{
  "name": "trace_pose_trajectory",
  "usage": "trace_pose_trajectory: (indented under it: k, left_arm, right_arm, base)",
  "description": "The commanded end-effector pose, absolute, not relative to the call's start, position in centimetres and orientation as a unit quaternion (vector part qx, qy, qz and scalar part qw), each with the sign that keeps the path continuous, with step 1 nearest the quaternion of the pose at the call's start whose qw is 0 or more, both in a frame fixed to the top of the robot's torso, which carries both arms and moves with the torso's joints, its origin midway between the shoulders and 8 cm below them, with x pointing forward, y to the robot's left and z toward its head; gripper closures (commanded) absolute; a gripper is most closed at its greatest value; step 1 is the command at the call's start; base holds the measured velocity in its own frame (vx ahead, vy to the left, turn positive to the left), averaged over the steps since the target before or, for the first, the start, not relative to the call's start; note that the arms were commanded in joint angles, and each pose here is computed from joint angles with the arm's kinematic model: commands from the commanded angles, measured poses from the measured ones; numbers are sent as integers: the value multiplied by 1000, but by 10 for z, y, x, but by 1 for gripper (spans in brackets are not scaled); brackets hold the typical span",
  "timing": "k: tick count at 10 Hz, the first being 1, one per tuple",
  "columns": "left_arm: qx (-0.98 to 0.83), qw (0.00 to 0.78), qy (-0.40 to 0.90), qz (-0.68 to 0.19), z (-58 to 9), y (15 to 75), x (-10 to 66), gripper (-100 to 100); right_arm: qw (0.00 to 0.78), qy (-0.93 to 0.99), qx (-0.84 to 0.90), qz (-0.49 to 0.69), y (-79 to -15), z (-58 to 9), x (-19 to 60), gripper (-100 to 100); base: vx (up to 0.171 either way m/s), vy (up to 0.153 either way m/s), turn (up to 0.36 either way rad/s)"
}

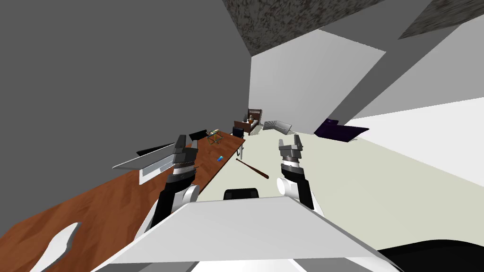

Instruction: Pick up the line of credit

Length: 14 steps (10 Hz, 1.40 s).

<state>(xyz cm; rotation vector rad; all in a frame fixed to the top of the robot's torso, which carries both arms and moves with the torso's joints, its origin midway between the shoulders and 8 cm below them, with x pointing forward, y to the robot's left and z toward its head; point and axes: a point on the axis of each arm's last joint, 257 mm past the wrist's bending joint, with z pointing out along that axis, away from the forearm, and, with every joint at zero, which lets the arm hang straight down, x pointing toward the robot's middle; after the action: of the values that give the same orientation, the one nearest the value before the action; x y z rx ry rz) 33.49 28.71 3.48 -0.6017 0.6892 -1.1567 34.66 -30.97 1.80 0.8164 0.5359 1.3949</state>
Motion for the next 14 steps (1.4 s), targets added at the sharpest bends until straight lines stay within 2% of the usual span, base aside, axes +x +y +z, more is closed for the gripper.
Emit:
trace_pose_trajectory:
  k: [1, 14]
  left_arm:
    - [-294, 725, 333, -527, 19, 293, 345, -100]
    - [-487, 590, 412, -494, -117, 358, 394, -100]
  right_arm:
    - [659, 237, 361, 616, -310, 18, 347, 0]
    - [659, 237, 361, 616, -310, 18, 347, 0]
  base:
    - [29, -10, -58]
    - [59, -17, -46]
